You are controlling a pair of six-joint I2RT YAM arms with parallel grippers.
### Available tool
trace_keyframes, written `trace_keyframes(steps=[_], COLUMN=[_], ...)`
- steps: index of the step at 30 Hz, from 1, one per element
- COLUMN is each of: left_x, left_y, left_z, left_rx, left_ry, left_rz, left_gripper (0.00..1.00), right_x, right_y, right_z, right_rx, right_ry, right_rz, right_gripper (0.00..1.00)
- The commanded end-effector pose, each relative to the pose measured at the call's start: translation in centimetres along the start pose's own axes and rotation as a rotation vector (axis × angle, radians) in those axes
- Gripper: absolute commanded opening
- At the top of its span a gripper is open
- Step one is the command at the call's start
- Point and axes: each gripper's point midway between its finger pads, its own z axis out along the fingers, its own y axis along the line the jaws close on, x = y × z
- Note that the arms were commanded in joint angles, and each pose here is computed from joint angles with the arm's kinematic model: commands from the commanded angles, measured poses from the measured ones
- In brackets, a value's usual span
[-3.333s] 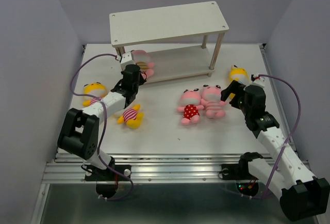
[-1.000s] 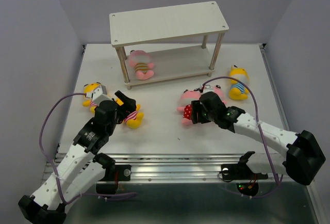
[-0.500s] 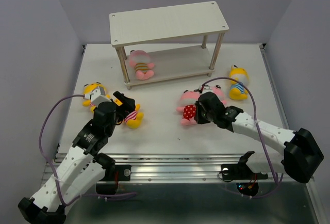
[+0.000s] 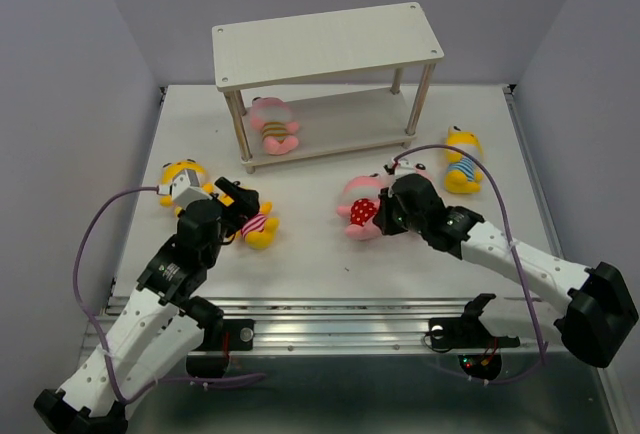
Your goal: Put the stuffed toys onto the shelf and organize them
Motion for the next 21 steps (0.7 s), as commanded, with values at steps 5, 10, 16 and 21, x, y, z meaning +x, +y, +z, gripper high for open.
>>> trace_keyframes(steps=[5,10,16,21], left_x=[-0.8,-1.0,-1.1,-1.1], left_y=[0.3,0.3,0.3,0.3], left_z=[-0.1,-0.1,-0.2,-0.3], left_rx=[-0.010,-0.010,-0.011,-0.007], left_ry=[-0.047,-0.055,-0.058,-0.063], left_rz=[-0.017,-0.021,-0.021,-0.027], left_gripper=[0.99,0.99,0.99,0.99], right_x=[-8.9,-11.9,-15.6,-18.5], right_y=[5.3,5.9,6.6,7.1], right_z=[-2.8,-3.1,-2.2,-0.5], right_rx=[-0.196,-0.182,-0.155,-0.152], right_ry=[-0.264,-0.342,-0.433,-0.486], right_rz=[-0.043,-0.067,-0.080,-0.080], right_gripper=[0.01,0.01,0.01,0.01])
